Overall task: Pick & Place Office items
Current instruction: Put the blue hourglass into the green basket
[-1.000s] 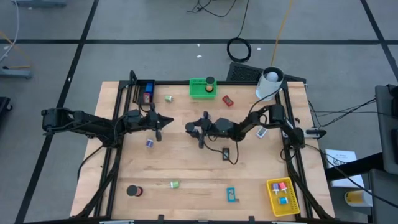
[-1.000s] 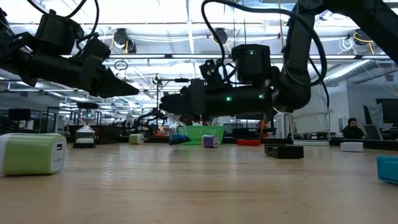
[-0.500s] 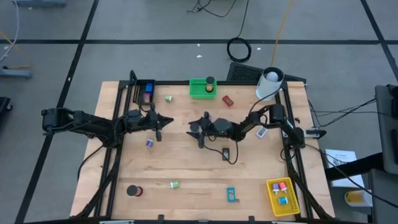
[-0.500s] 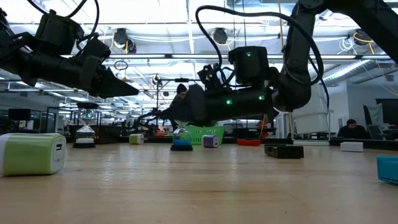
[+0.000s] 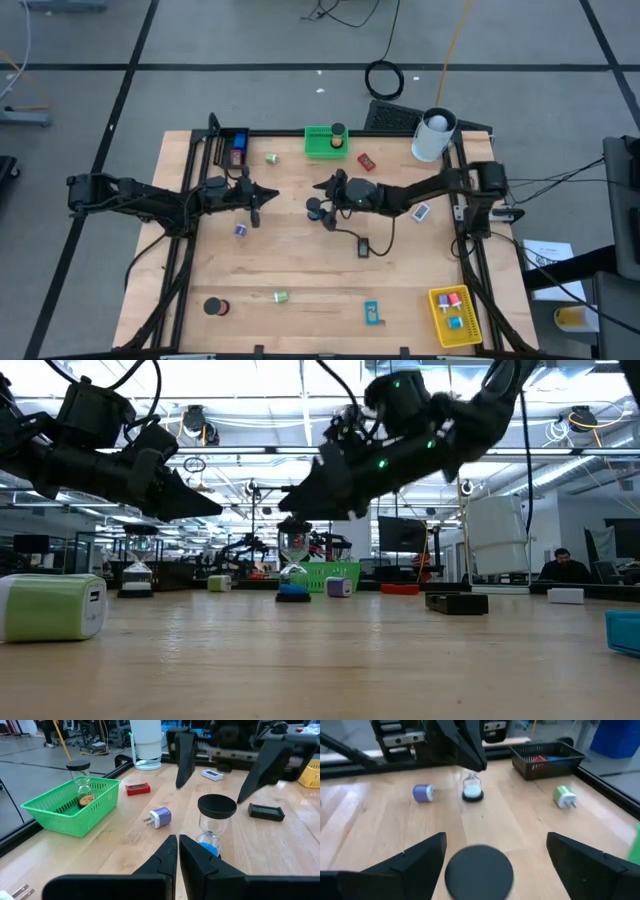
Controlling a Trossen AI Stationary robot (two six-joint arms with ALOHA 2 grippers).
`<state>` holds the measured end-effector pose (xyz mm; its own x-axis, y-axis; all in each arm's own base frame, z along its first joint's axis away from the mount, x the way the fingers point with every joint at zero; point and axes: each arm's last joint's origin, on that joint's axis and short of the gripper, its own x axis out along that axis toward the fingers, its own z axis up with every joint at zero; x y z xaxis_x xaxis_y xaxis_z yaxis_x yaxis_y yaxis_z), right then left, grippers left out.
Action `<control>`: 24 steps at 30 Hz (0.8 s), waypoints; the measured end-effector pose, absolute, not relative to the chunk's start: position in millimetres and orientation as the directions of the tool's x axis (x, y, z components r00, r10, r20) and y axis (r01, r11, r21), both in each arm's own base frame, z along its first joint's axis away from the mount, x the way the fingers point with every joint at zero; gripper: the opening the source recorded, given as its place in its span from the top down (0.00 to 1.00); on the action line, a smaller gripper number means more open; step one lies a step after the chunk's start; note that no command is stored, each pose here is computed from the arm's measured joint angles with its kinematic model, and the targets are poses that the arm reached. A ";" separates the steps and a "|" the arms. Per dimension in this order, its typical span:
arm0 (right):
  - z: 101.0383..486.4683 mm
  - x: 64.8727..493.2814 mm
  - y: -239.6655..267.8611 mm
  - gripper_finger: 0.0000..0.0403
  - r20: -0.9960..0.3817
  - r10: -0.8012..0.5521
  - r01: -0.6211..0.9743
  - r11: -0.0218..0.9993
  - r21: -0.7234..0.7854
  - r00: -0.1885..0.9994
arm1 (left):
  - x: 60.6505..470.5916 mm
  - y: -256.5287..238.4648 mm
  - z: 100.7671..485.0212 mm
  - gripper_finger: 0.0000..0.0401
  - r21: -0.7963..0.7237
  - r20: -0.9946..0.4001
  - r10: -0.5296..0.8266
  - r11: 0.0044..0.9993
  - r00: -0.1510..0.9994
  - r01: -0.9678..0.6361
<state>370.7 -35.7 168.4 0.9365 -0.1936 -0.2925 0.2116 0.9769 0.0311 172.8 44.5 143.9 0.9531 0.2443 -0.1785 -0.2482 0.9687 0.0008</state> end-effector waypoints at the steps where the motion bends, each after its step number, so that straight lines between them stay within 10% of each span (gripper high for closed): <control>1: 174.4 367.8 -34.8 0.14 -0.304 -0.191 0.210 0.977 0.030 0.933 | 172.8 44.5 143.9 0.94 0.001 -0.179 0.245 0.969 0.953 -0.249; 10: 229.4 372.0 -36.3 0.12 -0.585 -0.174 0.224 0.975 0.012 0.792 | 172.5 45.8 144.7 0.94 0.007 -0.169 0.257 0.966 0.952 -0.260; 24: 212.4 397.9 -34.4 0.12 -0.618 -0.112 0.123 0.992 -0.024 0.778 | 174.6 46.9 146.1 0.97 0.042 -0.133 0.229 0.973 0.964 -0.225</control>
<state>397.9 -34.4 212.4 0.7782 -0.1116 -0.6180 0.1230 0.9921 -0.0242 174.6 46.9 146.1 0.9643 0.2290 -0.1333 -0.2253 0.9734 0.0424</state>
